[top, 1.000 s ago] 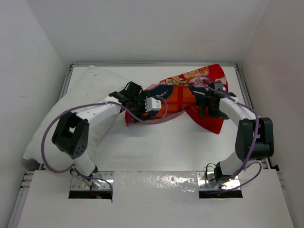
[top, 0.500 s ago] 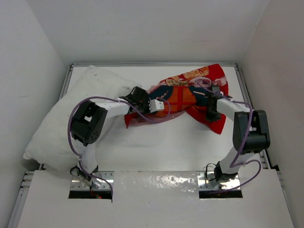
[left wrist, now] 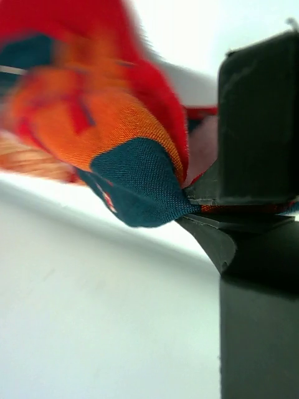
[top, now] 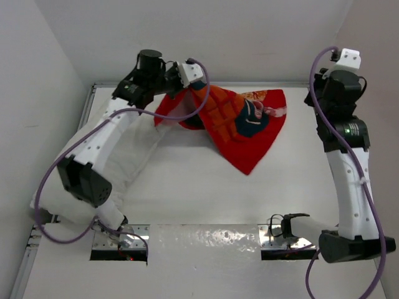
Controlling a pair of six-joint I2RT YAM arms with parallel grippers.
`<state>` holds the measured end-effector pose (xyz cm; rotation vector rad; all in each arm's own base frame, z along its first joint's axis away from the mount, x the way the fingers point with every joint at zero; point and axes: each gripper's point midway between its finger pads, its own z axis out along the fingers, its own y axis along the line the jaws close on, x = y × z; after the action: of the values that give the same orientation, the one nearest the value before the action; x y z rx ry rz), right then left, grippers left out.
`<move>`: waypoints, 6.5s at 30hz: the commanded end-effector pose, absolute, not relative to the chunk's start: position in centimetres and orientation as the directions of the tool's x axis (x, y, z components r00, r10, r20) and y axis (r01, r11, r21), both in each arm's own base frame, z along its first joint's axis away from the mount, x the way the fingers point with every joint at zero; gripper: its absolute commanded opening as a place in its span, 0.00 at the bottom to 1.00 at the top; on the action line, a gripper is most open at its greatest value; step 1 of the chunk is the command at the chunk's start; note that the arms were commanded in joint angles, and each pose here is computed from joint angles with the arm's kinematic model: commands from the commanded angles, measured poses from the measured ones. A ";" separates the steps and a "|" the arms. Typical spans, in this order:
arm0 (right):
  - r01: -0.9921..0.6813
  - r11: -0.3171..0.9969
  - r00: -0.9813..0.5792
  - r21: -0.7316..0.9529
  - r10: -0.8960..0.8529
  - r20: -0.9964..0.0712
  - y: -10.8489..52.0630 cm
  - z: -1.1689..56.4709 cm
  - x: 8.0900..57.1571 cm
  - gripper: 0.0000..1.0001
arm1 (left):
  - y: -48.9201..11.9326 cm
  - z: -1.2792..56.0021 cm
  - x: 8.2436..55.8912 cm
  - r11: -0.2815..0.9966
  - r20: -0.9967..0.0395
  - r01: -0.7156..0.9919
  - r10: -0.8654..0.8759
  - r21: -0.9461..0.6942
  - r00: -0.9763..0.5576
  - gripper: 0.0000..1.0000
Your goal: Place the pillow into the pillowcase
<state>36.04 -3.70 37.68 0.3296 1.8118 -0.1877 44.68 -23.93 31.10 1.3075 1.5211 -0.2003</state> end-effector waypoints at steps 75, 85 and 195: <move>0.397 0.877 -0.515 -0.270 -0.031 -0.857 -4.0 30.2 55.8 0.99 | -23.0 31.7 56.7 0.766 -0.928 0.625 0.326 0.147 -0.181 1.00; -0.126 0.975 -0.667 -0.183 -0.220 -0.712 8.2 22.9 45.1 0.18 | -14.8 31.0 47.9 0.619 -0.737 0.668 0.658 0.412 -0.155 0.45; -0.605 0.792 -0.608 0.082 -0.393 -0.690 31.0 0.4 43.3 0.00 | -0.5 26.2 35.8 0.519 -0.812 0.852 0.525 0.067 -0.256 0.00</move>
<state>42.68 31.38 -0.57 -0.7840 2.3068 0.4461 39.22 1.52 23.07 1.0547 2.0303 -0.4710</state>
